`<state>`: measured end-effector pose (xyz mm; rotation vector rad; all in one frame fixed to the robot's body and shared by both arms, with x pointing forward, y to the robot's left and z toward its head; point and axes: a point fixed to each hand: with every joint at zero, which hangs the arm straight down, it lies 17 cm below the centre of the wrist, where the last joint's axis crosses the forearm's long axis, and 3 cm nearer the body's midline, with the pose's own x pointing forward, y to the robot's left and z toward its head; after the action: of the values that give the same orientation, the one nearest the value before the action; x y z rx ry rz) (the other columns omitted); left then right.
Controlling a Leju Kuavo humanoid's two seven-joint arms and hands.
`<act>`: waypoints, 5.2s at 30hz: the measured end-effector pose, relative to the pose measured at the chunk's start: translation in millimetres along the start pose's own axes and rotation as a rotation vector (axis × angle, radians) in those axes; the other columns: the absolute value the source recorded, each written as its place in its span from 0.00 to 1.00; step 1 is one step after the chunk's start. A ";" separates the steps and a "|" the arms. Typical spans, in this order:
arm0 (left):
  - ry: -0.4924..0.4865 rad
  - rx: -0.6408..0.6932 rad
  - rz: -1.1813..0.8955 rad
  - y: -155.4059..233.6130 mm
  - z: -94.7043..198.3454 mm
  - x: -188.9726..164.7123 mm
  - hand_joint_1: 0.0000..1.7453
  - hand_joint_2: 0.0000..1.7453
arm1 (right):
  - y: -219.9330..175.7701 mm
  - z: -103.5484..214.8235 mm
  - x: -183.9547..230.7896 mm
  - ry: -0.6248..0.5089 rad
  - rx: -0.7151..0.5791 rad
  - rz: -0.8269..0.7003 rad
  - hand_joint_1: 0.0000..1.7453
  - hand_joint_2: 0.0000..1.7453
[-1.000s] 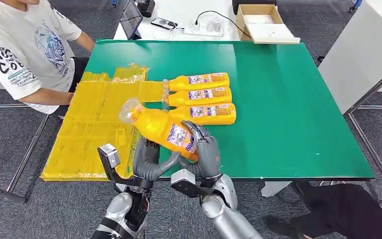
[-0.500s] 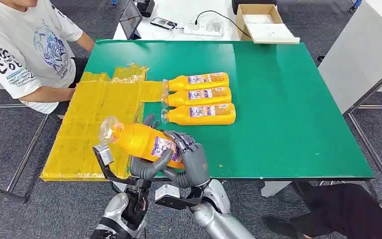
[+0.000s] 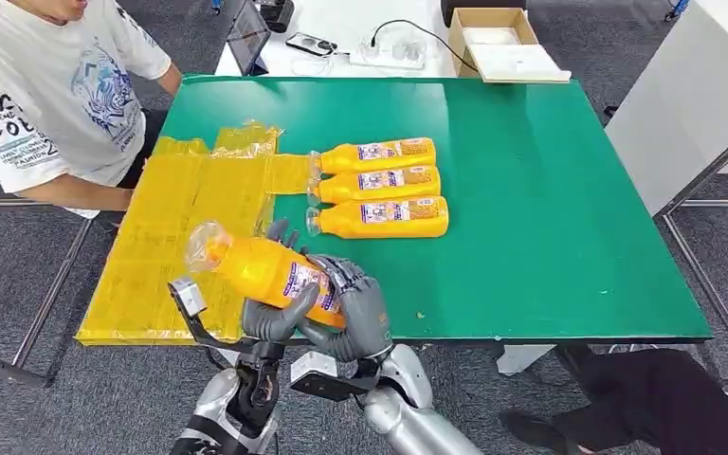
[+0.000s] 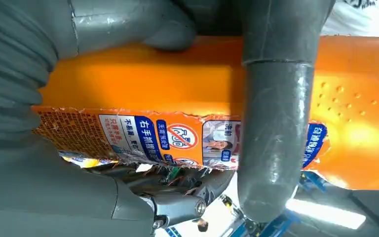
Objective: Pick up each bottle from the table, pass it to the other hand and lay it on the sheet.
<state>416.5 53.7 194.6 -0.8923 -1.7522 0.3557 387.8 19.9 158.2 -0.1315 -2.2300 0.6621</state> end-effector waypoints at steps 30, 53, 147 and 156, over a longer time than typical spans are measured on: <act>-0.208 0.149 -0.483 29.4 -7.5 37.3 1.00 1.00 | 0.2 -3.6 -2.2 0.044 -0.020 -0.071 0.00 0.00; -0.453 0.358 -1.194 84.2 -61.5 124.6 1.00 1.00 | -102.2 -36.1 52.0 -0.095 -0.346 -0.094 0.00 0.00; -0.364 0.289 -1.381 106.2 -14.9 89.7 0.00 1.00 | -99.5 55.0 -177.4 0.536 0.382 0.114 0.00 1.00; -0.314 0.259 -1.360 105.1 -15.4 67.7 0.00 1.00 | -114.1 72.2 -198.8 0.574 0.475 0.099 0.00 1.00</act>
<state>462.8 170.1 180.7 0.6488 -2.1187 -0.2042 484.7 -167.4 42.8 -0.1669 -1.4853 1.0410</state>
